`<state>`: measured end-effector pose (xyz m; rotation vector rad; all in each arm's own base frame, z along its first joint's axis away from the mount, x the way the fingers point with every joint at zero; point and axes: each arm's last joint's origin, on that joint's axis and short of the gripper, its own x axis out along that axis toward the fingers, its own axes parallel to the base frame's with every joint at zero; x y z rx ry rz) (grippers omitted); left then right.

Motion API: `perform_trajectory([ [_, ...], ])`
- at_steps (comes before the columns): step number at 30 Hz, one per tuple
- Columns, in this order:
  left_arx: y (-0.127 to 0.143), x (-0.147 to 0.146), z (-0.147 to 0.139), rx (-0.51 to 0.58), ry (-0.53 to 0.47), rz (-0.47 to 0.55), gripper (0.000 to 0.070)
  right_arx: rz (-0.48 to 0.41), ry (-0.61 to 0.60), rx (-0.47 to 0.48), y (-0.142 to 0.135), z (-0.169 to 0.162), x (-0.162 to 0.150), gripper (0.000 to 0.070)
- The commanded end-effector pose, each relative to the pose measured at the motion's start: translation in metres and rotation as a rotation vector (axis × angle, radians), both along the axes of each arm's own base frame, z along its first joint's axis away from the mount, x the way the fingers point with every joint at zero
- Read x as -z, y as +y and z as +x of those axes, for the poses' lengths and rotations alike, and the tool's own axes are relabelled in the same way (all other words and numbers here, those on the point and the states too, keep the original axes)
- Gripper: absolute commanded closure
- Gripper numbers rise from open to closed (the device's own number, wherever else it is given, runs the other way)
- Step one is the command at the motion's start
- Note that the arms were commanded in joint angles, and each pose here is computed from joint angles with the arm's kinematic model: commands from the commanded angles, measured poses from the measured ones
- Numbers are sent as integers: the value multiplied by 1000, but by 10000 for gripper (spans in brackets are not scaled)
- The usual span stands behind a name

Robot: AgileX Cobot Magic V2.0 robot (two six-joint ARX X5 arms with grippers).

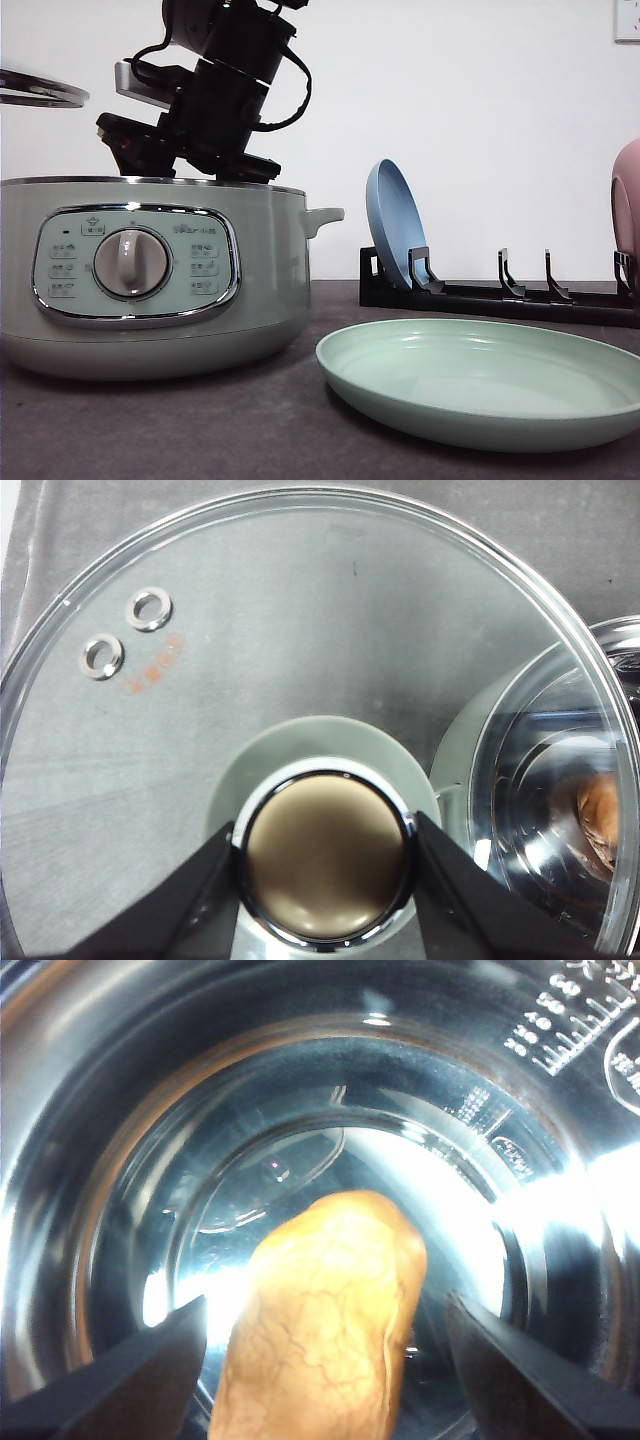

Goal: Transfer potato from steamer to green plate

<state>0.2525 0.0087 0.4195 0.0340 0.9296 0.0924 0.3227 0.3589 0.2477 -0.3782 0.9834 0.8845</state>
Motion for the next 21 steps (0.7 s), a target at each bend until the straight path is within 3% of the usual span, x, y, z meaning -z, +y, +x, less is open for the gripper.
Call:
perform_trajectory([
  [1, 0, -11, -1, 0, -63, 7, 698, -2, -4, -18, 9, 0, 6, 227],
  [14, 0, -11, -2, 1, -60, 7, 698, -29, 20, -17, 11, 2, 19, 243],
  [15, 0, -11, -2, 1, -61, 7, 698, -30, 21, -17, 11, 2, 19, 267],
  [18, 0, -11, -2, 1, -61, 7, 698, -27, 19, -18, 11, 2, 19, 468],
  [21, 0, -11, -2, 1, -61, 7, 698, -25, 22, -19, 11, 2, 19, 535],
])
